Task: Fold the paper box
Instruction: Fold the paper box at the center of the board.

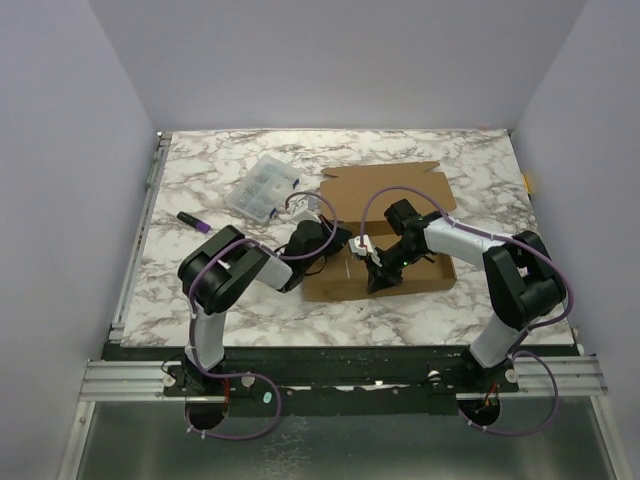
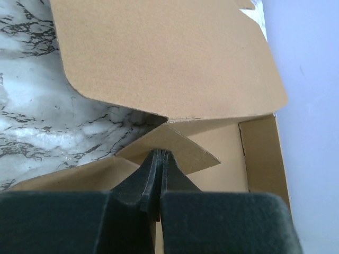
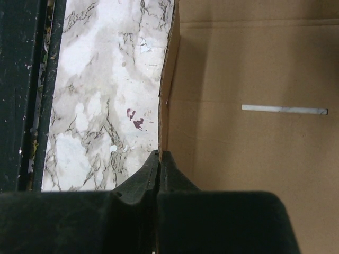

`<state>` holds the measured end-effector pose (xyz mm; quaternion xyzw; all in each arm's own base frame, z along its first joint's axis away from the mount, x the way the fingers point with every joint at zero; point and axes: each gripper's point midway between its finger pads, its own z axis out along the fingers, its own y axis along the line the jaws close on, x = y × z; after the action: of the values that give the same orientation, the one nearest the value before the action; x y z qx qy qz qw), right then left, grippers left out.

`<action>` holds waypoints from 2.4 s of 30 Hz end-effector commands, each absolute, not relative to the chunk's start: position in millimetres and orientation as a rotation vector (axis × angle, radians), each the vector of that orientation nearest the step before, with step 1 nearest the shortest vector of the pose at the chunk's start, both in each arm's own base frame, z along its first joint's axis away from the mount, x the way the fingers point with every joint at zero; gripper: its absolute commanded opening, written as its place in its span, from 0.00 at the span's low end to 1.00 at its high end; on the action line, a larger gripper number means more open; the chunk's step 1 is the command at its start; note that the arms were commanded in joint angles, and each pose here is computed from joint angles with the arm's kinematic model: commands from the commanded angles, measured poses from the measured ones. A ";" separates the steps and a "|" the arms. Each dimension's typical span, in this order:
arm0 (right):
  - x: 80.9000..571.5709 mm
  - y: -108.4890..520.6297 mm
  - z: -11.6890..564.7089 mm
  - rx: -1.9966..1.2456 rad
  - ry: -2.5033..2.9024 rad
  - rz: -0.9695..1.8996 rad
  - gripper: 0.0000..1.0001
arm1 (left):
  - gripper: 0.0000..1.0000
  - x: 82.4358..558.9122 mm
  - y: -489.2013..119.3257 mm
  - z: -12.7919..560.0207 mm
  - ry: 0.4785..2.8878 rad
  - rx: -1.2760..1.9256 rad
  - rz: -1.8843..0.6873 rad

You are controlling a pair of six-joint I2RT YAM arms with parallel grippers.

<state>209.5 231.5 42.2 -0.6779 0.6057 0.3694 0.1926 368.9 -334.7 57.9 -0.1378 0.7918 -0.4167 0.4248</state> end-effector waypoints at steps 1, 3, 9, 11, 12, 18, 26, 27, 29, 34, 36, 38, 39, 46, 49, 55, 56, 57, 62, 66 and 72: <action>204.4 234.9 39.7 -1.914 1.708 1.069 0.00 | 0.00 381.6 -330.7 54.0 1.912 -0.465 -0.961; 204.2 234.9 39.4 -1.914 1.710 1.070 0.00 | 0.00 383.2 -327.3 51.1 1.897 -0.498 -0.931; 205.6 233.7 37.7 -1.916 1.727 1.059 0.00 | 0.00 388.2 -328.2 58.2 1.826 -0.504 -0.945; 205.8 233.0 36.5 -1.914 1.740 1.059 0.00 | 0.00 384.9 -333.3 73.7 1.788 -0.451 -0.995; 206.8 233.2 37.1 -1.912 1.744 1.056 0.00 | 0.00 379.8 -335.8 85.9 1.764 -0.410 -1.020; 208.5 233.0 43.1 -1.895 1.749 1.042 0.00 | 0.13 323.5 -310.3 129.3 1.737 -0.137 -1.031; 188.7 227.5 42.2 -1.877 1.770 1.104 0.00 | 0.26 245.9 -250.5 121.9 1.959 -0.011 -0.904; 189.0 228.0 41.1 -1.873 1.778 1.112 0.00 | 0.24 234.5 -247.6 117.2 2.002 -0.010 -0.914; 190.9 229.2 38.9 -1.863 1.801 1.120 0.00 | 0.21 209.5 -247.2 108.0 2.078 -0.003 -0.952; 191.4 230.4 35.1 -1.846 1.835 1.138 0.00 | 0.16 161.1 -259.6 95.9 2.193 -0.043 -1.061; 192.2 230.3 34.5 -1.844 1.837 1.132 0.00 | 0.15 151.3 -265.6 91.7 2.209 -0.060 -1.054; 192.7 230.4 34.4 -1.842 1.840 1.130 0.00 | 0.16 146.4 -270.5 82.4 2.225 -0.071 -1.020; 193.2 230.7 34.9 -1.841 1.840 1.129 0.00 | 0.15 146.6 -273.1 77.3 2.230 -0.074 -1.005; 192.1 232.2 39.5 -1.830 1.825 1.136 0.00 | 0.13 182.3 -272.3 54.7 2.125 -0.313 -0.888; 190.3 233.0 38.9 -1.829 1.824 1.151 0.00 | 0.12 195.1 -278.8 58.8 2.067 -0.345 -0.884; 187.6 234.3 40.0 -1.826 1.814 1.171 0.00 | 0.10 202.5 -308.3 63.2 2.061 -0.290 -0.921; 187.6 234.2 40.0 -1.827 1.814 1.170 0.00 | 0.10 202.1 -310.2 62.6 2.063 -0.290 -0.930; 187.9 234.4 40.6 -1.825 1.813 1.168 0.00 | 0.09 201.7 -312.5 63.7 2.062 -0.289 -0.944; 188.6 235.4 40.4 -1.818 1.816 1.173 0.00 | 0.09 201.0 -310.1 63.1 2.053 -0.310 -0.937; 186.8 238.0 41.2 -1.818 1.812 1.184 0.00 | 0.09 205.1 -319.4 67.4 2.040 -0.290 -0.943; 187.8 247.4 43.3 -1.809 1.811 1.175 0.00 | 0.07 204.6 -356.3 76.8 2.023 -0.226 -1.074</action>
<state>195.2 231.9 42.3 -0.6353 0.6433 0.3951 0.1624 205.1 -302.3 33.1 -0.1019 0.8449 -0.3192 0.4170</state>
